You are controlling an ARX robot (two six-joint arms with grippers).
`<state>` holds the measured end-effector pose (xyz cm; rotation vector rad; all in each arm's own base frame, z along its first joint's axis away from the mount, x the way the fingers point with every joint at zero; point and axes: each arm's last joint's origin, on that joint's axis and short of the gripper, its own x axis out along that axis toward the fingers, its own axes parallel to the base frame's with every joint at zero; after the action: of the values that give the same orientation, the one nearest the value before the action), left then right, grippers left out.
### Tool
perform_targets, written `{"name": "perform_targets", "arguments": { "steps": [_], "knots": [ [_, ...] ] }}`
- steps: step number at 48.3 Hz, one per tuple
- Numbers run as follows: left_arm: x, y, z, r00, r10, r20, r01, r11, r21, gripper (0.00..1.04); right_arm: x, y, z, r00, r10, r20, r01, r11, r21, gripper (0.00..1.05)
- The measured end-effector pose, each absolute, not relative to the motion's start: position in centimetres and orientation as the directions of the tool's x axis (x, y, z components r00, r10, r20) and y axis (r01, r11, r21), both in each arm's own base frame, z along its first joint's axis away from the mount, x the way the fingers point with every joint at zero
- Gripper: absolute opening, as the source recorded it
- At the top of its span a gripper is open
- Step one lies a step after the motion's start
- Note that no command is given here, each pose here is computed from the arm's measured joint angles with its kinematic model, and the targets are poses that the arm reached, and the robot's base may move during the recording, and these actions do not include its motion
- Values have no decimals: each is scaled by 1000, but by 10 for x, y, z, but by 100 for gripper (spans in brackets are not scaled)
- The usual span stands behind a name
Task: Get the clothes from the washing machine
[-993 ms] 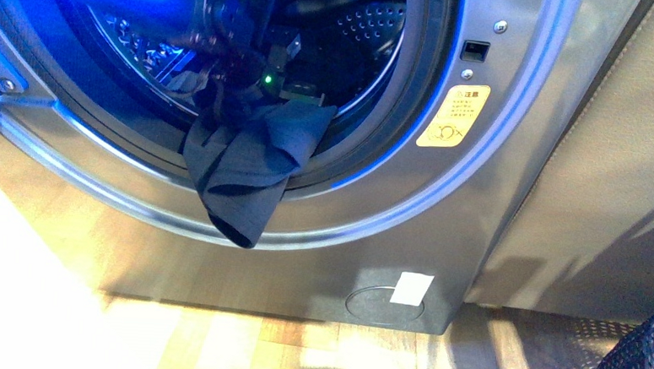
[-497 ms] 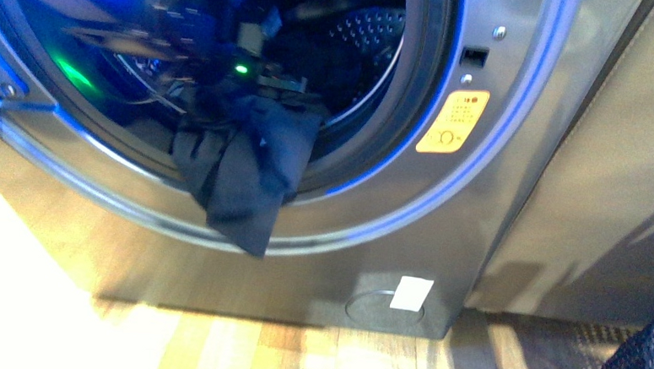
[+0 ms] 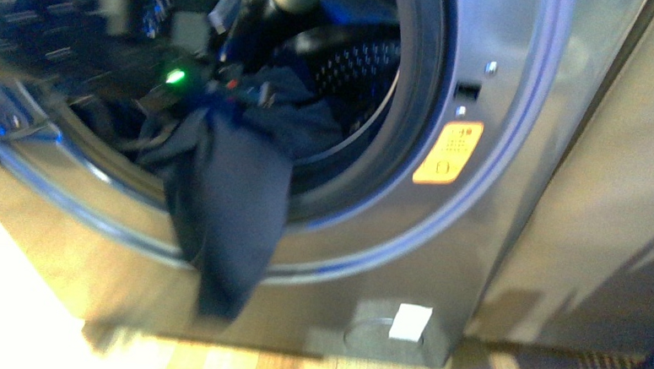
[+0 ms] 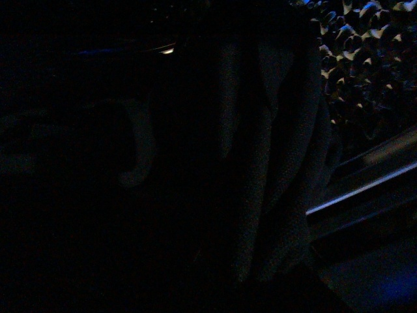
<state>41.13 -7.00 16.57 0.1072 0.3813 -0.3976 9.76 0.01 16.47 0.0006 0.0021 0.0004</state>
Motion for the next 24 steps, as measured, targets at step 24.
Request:
{"name": "perform_targets", "arguments": {
  "steps": [24],
  "knots": [
    [321,-46,240,869,-437,-232,457,889,37,6,98,0,165,1000,0,-2,0,1000,1,97]
  ]
}}
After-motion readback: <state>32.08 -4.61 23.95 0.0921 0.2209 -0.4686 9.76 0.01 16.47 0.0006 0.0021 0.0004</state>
